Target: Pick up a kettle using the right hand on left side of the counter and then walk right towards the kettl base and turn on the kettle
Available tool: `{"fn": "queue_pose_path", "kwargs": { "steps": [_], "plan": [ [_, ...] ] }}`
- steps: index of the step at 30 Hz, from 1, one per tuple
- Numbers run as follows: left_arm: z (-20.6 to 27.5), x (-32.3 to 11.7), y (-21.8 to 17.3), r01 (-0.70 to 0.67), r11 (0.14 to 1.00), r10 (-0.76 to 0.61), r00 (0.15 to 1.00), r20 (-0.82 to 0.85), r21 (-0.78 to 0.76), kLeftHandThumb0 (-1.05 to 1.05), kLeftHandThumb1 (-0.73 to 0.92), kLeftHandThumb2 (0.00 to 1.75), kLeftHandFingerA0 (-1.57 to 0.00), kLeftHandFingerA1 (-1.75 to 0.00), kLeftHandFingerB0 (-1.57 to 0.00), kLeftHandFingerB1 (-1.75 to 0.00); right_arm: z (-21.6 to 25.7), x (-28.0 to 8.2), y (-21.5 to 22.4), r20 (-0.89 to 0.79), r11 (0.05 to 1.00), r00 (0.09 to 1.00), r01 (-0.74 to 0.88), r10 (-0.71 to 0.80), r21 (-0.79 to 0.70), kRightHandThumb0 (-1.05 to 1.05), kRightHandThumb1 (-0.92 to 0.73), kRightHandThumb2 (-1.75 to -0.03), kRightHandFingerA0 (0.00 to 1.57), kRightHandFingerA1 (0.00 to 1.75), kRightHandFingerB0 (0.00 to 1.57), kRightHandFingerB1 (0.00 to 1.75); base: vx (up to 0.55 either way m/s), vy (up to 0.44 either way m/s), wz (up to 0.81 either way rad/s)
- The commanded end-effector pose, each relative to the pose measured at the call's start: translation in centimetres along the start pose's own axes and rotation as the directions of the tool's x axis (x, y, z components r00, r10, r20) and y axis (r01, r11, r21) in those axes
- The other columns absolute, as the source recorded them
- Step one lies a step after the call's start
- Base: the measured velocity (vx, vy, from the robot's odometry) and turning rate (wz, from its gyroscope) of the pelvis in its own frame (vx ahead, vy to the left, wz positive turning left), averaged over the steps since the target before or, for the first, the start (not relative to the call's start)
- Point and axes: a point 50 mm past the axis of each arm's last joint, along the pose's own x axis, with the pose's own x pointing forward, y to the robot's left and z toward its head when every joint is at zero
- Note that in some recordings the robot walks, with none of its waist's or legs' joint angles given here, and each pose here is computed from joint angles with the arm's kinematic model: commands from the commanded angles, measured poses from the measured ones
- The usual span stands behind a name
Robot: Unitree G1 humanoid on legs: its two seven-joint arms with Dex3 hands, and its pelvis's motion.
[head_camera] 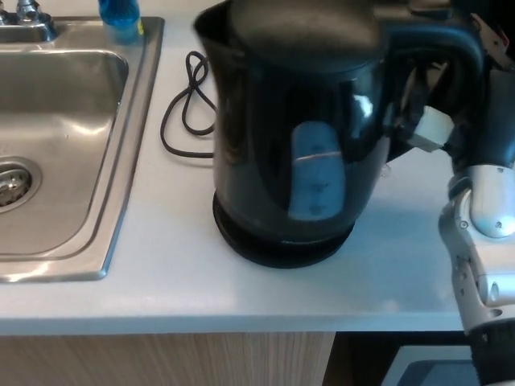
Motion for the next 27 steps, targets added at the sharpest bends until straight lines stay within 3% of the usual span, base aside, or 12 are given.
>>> {"fn": "queue_pose_path", "kwargs": {
  "steps": [1,11,12,19,24,27],
  "plan": [
    [0.5,0.0,0.2,0.006,1.0,-0.006,0.999,0.049,0.003,0.36,0.56,1.22,-0.96,-1.03,-0.83,-0.93,-2.9,-0.7,-2.3,-0.094,0.97,0.993,0.043,-0.067,-0.24,-0.23,-0.44,-1.34,1.04,1.75,0.86,1.55,0.0,0.0,0.0],
    [0.3,-0.1,0.3,0.005,1.0,-0.006,0.999,0.045,0.015,0.38,0.56,1.23,-0.88,-0.98,-0.77,-0.9,-3.5,-0.5,-3.1,-0.115,0.96,0.99,0.044,-0.079,-0.278,-0.23,-0.5,-1.23,1.01,1.75,0.86,1.61,0.0,0.0,0.0],
    [0.4,0.0,0.2,0.007,1.0,-0.008,0.999,0.047,0.015,0.32,0.57,1.2,-0.94,-1.01,-0.81,-0.91,-3.4,-0.8,-2.7,-0.1,0.957,0.994,0.012,-0.042,-0.29,-0.22,-0.49,-1.23,0.99,1.75,0.85,1.62,0.0,0.0,0.0],
    [0.6,0.1,0.1,0.005,1.0,-0.005,0.999,0.054,0.014,0.32,0.57,1.2,-0.92,-1.0,-0.82,-0.92,-3.1,-1.3,-1.5,-0.059,0.955,0.998,-0.054,0.039,-0.292,-0.2,-0.5,-1.16,0.94,1.74,0.82,1.57,0.0,0.0,0.0],
    [0.6,0.1,0.0,0.011,1.0,-0.012,0.998,0.055,0.019,0.36,0.56,1.21,-0.96,-1.02,-0.83,-0.93,-2.3,-1.7,-0.1,-0.006,0.922,0.987,-0.15,0.159,-0.357,-0.23,-0.45,-1.3,0.93,1.75,0.79,1.63,0.0,0.0,0.0],
    [0.6,0.2,0.0,0.007,1.0,-0.008,0.999,0.052,0.016,0.37,0.56,1.23,-0.93,-1.01,-0.84,-0.93,-1.8,-2.0,0.8,0.022,0.893,0.973,-0.203,0.231,-0.401,-0.24,-0.48,-1.23,0.93,1.75,0.78,1.6,0.0,0.0,0.0]
  ]
}}
